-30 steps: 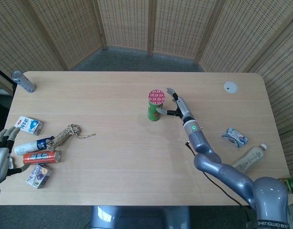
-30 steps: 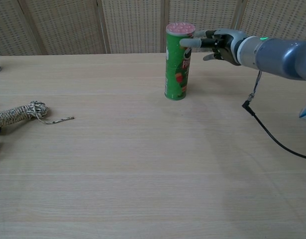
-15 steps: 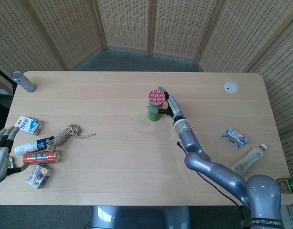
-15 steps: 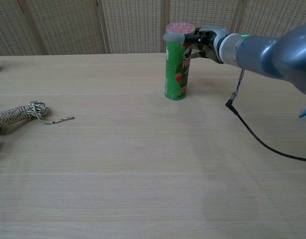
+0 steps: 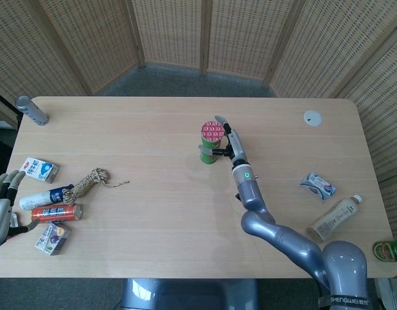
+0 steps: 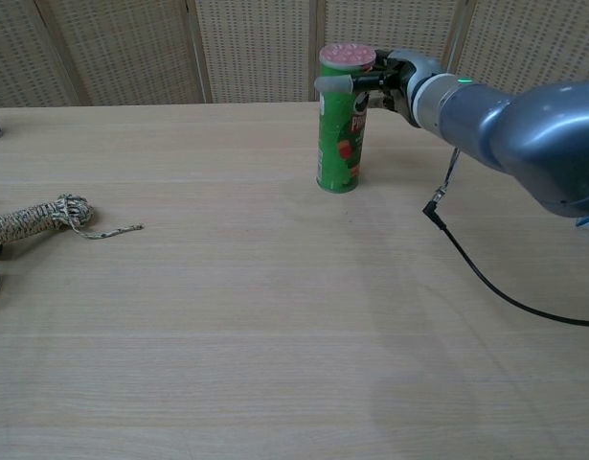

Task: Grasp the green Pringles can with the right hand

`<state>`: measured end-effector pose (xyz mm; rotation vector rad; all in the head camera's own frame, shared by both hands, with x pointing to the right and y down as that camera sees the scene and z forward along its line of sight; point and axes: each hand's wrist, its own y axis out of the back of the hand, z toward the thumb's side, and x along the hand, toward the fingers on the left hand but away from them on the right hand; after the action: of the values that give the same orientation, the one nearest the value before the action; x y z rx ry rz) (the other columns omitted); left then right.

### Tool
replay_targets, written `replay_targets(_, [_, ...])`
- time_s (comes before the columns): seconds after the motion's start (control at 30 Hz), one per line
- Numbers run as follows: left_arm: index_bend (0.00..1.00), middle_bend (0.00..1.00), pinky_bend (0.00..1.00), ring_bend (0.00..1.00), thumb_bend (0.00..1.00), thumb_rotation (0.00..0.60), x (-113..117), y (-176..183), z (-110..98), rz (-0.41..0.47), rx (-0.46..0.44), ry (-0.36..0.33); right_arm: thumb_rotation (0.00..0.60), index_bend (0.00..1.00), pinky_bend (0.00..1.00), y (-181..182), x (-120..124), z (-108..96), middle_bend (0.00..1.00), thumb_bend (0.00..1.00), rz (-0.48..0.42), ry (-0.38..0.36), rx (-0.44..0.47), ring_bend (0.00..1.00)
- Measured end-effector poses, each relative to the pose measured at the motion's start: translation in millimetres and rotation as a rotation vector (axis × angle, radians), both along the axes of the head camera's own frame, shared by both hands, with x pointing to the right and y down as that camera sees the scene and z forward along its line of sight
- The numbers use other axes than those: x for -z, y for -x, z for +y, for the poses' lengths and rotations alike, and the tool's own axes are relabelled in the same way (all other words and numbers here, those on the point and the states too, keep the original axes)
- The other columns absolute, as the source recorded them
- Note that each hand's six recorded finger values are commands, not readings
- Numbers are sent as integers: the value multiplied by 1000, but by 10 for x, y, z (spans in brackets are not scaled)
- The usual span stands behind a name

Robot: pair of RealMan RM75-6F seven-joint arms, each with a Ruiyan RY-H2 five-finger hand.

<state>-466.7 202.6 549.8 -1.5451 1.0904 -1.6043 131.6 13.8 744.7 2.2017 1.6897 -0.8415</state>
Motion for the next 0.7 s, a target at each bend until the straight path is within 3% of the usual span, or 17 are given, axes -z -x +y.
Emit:
replay_targets(0.2, [0,0,0,0,0,600,-1,0,0,0,-1,1,600,383,48,53,5,36,313,0,-41,1,-16,13])
replay_targets(0.4, [0,0,0,0,0,600,7,2,-2,2,0,-1,600,523,149,67,-9,72,472,0,-51,-2,-41,141])
replay_targets(0.53, [0,0,0,0,0,600,7,2,-3,3,-1,-1,600,582,218,27,-17,83,534,0,-46,-6,-56,209])
replay_targets(0.7, [0,0,0,0,0,600,-7,-7,0,6,-2,4,600,587,224,-3,20,76,540,0,-59,-10,-67,213])
